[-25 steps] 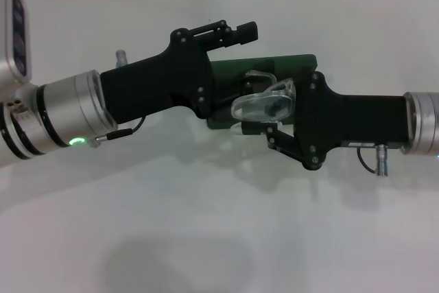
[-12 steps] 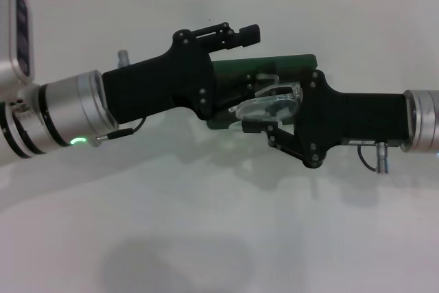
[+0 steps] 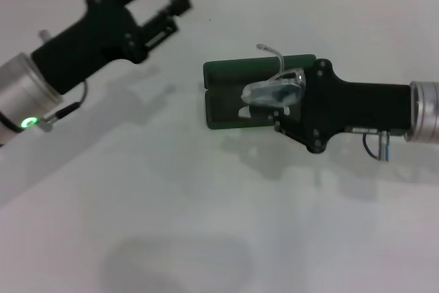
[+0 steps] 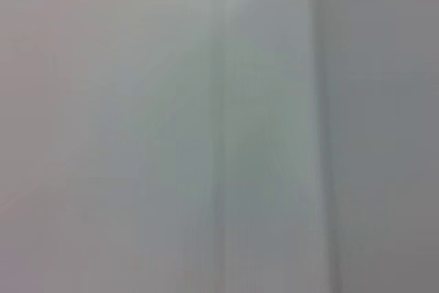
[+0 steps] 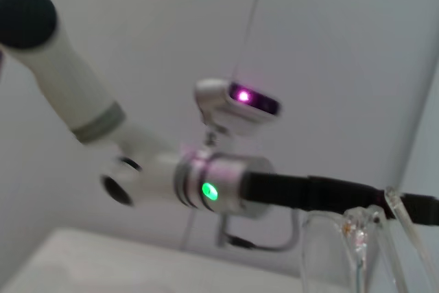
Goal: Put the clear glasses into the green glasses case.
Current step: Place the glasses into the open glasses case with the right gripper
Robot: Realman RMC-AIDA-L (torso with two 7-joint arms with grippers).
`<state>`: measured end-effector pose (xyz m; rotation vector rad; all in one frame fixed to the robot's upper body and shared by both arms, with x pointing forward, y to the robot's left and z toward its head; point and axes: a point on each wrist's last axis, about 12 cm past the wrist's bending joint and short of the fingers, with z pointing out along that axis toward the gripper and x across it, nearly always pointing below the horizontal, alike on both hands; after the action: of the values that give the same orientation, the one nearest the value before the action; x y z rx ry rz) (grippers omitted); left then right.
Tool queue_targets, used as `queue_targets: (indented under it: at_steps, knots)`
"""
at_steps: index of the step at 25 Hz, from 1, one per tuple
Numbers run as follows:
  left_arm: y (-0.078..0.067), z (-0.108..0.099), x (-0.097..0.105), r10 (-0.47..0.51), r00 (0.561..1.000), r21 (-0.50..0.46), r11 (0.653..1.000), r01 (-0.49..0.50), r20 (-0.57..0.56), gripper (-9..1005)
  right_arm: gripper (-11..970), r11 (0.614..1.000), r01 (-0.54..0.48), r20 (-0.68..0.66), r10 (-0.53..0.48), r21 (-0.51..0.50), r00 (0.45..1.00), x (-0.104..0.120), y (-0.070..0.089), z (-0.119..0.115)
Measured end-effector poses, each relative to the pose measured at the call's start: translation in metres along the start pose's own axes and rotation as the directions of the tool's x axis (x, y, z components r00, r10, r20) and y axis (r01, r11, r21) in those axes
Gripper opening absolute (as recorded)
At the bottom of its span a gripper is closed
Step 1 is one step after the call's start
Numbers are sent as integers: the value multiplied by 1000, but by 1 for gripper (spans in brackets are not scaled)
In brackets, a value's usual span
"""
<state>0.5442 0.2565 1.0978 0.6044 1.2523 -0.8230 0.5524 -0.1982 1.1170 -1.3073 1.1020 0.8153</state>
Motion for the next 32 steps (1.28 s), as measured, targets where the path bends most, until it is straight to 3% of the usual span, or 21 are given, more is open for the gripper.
queue_targets:
  at_steps: [4,10,16,32]
  knots:
    - [5,-19,6,-5,1000,-113,994,5,-3,578,184,999,35,-153,-31,23,988,-6,-11,5]
    - [4,-34,12,-19,1000,-167,986,15,-17,579,186,996,60,-453,-22,69,891,-29,-18,20]
    - [6,-34,14,-24,999,-183,983,18,-32,579,188,996,35,-612,25,87,791,-24,-21,33]
    - [10,-27,13,-14,999,-178,984,5,-50,578,193,990,126,-710,-40,69,703,-11,-24,58]
